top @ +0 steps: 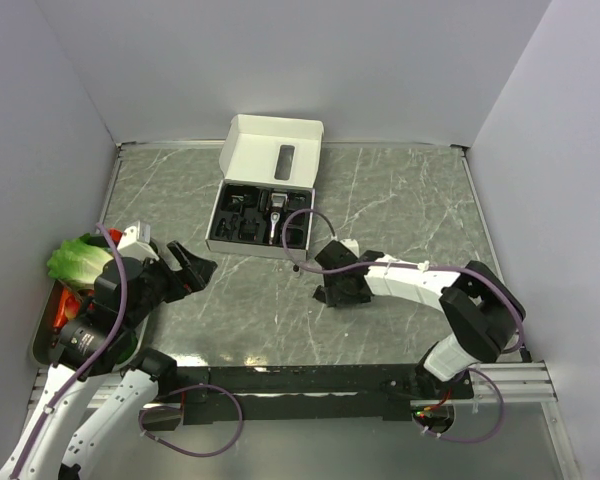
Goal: Sort the hair-cutting tools
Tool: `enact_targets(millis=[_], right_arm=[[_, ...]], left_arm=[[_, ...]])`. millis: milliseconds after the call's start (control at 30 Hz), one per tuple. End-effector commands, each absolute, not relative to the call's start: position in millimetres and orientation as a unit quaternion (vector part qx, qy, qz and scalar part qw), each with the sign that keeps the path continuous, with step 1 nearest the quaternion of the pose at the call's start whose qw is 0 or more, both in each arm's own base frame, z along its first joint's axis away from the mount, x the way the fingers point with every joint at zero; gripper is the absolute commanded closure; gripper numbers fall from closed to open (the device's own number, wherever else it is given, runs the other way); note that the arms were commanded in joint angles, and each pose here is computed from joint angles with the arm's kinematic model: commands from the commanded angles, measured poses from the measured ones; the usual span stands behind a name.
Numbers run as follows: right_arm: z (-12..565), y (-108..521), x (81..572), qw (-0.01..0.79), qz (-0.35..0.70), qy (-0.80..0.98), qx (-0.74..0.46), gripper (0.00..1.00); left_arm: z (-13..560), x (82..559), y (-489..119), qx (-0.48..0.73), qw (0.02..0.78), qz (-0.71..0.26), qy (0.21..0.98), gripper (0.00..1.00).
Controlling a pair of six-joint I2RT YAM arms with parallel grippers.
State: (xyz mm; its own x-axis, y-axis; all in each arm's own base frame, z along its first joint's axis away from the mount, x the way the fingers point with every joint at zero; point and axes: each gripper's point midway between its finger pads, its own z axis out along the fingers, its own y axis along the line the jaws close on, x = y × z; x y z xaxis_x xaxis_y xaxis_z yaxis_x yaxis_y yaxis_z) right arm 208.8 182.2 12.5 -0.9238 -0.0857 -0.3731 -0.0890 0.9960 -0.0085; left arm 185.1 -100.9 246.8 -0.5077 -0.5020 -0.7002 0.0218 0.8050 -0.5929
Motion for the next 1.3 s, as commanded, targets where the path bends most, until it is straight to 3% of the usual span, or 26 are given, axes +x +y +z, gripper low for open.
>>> enact_targets(millis=[0,367,800,900,1133,1267], right_arm=[[6.7,207.6,195.7,0.167,0.028,0.983,-0.066,0.34],[-0.4,244.4,205.3,0.171,0.003,0.975,-0.141,0.34],[5.1,229.6,228.1,0.193,-0.075,0.951,-0.229,0.33],[16.4,227.9,230.5,0.2,-0.083,0.94,-0.263,0.31],[25.2,233.2,232.2,0.194,-0.072,0.909,-0.363,0.12],[23.9,243.9,224.8,0.169,-0.042,0.893,-0.414,0.09]], left_arm=[[263.1,185.8,-100.7,-0.146,0.491,-0.286,0.81,0.03],[260.7,184.7,-99.3,-0.15,0.488,-0.283,0.812,0.03],[260.1,184.8,-98.5,-0.153,0.488,-0.282,0.812,0.03],[259.0,185.5,-99.2,-0.153,0.486,-0.282,0.813,0.03],[257.8,185.6,-101.6,-0.149,0.483,-0.286,0.814,0.03],[258.3,184.8,-101.9,-0.145,0.483,-0.285,0.815,0.03]])
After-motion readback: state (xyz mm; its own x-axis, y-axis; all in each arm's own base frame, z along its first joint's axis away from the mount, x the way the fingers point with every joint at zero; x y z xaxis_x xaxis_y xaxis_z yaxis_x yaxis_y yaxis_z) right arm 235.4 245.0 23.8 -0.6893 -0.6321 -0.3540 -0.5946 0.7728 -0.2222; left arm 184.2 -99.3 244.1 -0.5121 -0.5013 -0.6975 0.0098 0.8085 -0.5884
